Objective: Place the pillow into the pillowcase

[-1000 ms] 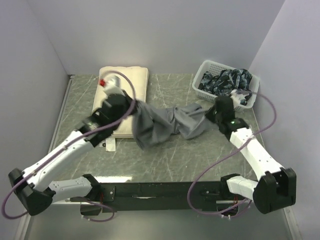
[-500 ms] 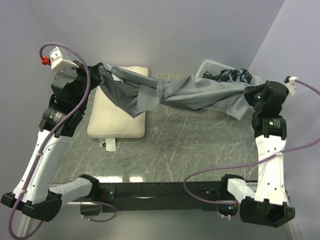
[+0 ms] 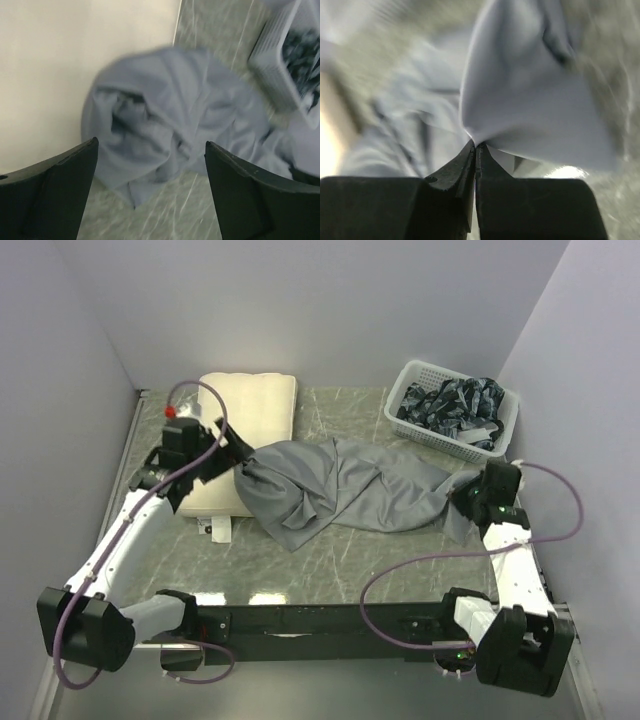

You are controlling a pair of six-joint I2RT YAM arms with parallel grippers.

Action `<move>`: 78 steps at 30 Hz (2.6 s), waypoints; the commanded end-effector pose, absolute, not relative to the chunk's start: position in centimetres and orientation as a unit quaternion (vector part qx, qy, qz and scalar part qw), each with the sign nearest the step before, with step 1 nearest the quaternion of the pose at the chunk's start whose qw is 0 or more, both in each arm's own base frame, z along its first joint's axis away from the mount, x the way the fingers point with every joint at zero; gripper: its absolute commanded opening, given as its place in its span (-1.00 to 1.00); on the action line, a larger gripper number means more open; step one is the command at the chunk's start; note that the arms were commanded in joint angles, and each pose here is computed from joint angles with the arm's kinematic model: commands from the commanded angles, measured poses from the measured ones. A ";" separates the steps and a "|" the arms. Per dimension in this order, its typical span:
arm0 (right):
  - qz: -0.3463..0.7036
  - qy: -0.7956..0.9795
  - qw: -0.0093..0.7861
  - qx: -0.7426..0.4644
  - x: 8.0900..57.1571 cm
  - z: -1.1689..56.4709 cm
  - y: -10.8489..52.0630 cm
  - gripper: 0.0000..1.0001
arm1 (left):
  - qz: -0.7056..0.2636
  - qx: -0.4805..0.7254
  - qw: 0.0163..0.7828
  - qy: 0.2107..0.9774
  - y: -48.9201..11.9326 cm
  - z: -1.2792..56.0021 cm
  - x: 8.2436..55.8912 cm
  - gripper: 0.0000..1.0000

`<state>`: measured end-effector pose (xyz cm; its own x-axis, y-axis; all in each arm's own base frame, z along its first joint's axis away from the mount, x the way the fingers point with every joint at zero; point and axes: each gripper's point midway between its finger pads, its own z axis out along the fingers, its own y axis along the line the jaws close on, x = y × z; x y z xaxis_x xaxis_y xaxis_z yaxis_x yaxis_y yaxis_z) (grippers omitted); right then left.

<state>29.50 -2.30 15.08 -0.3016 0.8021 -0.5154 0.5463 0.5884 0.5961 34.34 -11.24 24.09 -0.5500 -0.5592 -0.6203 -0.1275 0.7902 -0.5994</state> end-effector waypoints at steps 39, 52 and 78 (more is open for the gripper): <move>0.152 0.834 0.408 0.339 30.8 11.9 -0.4 -0.75 | -0.160 -0.049 0.353 0.920 -33.4 7.5 33.6 0.25; 0.147 0.833 0.411 0.341 30.9 12.1 -0.6 -0.75 | -0.115 -0.088 0.411 0.900 -31.7 10.3 37.4 -0.83; 0.167 0.764 0.514 0.353 34.4 28.1 -2.1 -0.64 | -0.223 -0.229 0.659 0.681 -5.3 50.2 38.7 -0.98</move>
<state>35.37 -1.62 24.56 -0.2807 0.7109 -0.6448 0.3783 0.6994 0.6064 39.94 -4.83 46.65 -0.0428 -0.6192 -0.7841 -0.1024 0.7834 -0.6130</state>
